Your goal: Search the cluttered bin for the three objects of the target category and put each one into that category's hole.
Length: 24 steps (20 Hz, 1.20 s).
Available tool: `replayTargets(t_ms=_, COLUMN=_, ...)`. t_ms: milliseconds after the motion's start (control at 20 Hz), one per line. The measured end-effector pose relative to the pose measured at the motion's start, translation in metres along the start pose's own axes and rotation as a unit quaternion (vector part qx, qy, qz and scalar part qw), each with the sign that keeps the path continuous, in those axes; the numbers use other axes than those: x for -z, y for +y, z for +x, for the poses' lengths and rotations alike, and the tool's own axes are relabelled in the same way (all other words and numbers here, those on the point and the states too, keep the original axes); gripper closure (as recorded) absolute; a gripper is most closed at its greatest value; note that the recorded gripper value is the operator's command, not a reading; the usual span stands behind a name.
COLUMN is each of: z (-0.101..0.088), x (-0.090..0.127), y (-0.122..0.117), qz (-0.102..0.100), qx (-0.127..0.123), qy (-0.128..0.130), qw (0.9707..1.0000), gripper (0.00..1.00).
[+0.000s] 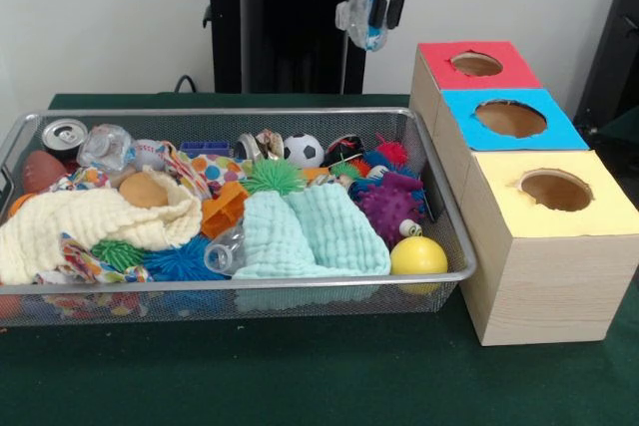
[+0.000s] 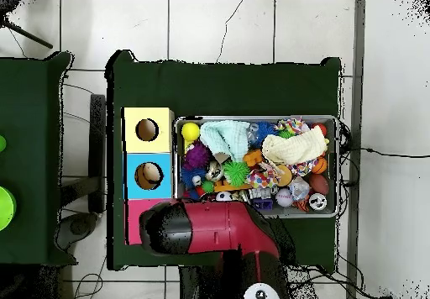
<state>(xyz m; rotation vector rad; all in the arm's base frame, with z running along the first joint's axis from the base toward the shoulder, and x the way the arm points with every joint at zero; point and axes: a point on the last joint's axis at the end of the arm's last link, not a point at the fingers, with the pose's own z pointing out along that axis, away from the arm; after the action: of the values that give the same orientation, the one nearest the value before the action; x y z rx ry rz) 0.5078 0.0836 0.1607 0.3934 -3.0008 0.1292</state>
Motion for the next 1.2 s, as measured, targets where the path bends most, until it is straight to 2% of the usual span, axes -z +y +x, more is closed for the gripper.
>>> replayTargets(t_ms=800, z=-0.005, x=0.015, y=0.066, qz=-0.022, qx=-0.011, qy=-0.001, qw=0.9997, gripper=1.0)
replayTargets(t_ms=900, z=-0.004, x=0.015, y=0.077, qz=-0.026, qx=-0.021, qy=0.002, qw=0.9994, gripper=1.0)
replayTargets(t_ms=1200, z=-0.002, x=0.008, y=0.09, qz=-0.034, qx=-0.049, qy=0.014, qw=0.9981, gripper=1.0)
